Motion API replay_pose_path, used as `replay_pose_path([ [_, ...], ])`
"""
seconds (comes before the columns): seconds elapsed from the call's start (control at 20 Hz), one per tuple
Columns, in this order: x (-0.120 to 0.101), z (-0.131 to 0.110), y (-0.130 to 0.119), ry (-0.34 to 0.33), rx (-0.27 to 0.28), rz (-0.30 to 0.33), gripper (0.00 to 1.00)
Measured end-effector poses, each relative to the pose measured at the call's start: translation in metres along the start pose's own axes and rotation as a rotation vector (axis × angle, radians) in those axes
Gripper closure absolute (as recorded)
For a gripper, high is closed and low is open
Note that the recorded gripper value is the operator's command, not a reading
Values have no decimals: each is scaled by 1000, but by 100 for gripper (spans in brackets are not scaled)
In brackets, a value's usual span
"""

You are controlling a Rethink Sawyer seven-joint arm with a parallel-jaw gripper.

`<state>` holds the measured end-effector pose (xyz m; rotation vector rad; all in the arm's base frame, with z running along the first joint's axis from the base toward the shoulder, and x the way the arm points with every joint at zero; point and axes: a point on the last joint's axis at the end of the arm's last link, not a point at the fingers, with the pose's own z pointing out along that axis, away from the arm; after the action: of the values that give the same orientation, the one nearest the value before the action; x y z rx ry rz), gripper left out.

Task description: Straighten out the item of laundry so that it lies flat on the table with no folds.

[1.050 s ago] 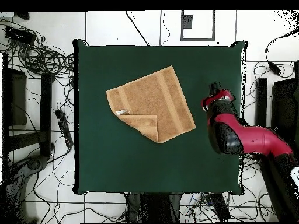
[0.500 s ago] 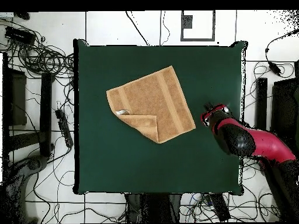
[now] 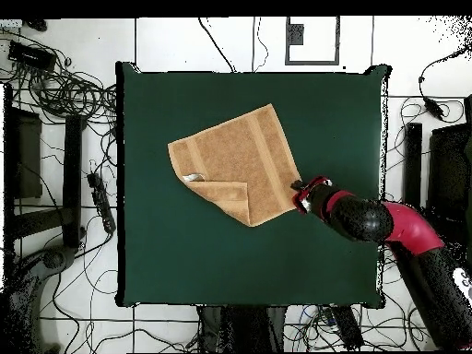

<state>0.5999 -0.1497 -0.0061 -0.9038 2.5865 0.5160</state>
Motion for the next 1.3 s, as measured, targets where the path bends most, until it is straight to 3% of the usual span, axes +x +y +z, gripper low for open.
replay_pose_path([
  [0.3,-18,-5,19,-121,-83,-78,100],
  [0.45,-27,-10,26,-196,-104,-132,100],
  [0.65,-35,-11,35,-246,-126,-190,100],
  [1.3,-45,19,71,-214,-230,-272,100],
])
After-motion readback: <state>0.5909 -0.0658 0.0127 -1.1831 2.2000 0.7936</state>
